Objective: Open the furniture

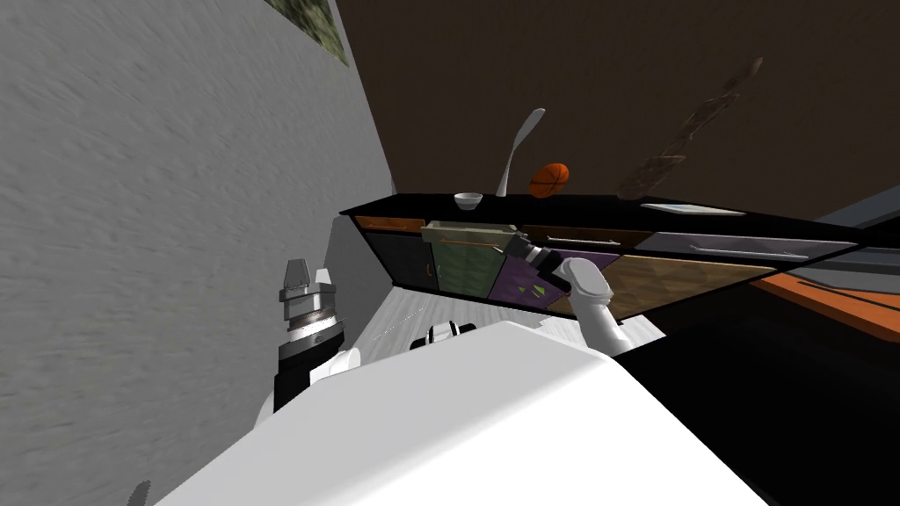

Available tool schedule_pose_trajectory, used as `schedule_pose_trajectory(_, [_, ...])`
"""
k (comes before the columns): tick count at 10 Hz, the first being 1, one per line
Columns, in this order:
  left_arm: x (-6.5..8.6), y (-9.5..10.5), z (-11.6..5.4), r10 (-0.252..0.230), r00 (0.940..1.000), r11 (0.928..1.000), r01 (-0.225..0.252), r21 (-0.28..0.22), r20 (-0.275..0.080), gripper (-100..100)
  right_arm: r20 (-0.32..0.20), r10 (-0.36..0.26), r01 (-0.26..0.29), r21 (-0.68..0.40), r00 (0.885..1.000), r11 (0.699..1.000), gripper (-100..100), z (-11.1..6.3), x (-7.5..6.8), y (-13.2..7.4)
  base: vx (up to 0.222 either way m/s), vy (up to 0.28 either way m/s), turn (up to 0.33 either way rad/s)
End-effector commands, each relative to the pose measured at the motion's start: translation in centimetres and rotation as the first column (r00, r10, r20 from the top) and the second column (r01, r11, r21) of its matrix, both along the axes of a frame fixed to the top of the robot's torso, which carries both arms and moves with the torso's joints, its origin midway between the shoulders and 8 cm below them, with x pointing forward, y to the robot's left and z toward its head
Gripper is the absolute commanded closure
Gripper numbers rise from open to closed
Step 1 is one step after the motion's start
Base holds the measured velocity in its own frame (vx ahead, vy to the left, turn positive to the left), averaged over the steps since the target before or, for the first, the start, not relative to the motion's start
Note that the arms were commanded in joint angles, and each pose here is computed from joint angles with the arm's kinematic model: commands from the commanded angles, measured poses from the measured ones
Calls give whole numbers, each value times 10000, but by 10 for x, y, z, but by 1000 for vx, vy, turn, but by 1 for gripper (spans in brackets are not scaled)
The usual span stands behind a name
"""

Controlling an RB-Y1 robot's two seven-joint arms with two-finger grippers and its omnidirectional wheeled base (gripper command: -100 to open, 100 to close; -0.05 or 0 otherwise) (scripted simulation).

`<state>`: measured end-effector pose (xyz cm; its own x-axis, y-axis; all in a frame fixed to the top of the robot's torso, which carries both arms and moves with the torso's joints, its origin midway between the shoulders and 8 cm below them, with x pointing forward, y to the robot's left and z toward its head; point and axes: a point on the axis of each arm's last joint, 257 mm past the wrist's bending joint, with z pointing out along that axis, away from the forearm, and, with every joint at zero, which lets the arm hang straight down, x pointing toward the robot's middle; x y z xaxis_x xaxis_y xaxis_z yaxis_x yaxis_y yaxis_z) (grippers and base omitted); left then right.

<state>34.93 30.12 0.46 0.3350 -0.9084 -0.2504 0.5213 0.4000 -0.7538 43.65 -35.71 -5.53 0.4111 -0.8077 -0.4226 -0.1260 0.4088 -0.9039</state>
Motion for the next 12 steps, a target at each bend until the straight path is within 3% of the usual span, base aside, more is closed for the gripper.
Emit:
schedule_pose_trajectory(1, [0,0,0,0,10000,10000,0,0,0,0,-9,67,-67,69,10000,10000,-100,10,0,2,23,15,-71])
schedule_pose_trajectory(5, [0,0,0,-1,10000,10000,1,0,1,0,-359,42,-39,78,9993,10000,-100,10,-1,1,20,15,-51])
schedule_pose_trajectory(7, [0,0,0,-1,10000,10000,1,0,1,0,-556,75,-74,27,9984,10000,-100,1,-1,3,16,10,-26])
schedule_pose_trajectory(8, [0,0,0,-1,10000,10000,1,0,1,0,-625,87,-84,37,9980,10000,0,-1,-1,3,0,0,0])
schedule_pose_trajectory(12, [0,0,0,-1,10000,10000,1,0,1,0,-768,111,-109,40,9970,9999,0,-7,-2,4,0,0,0])
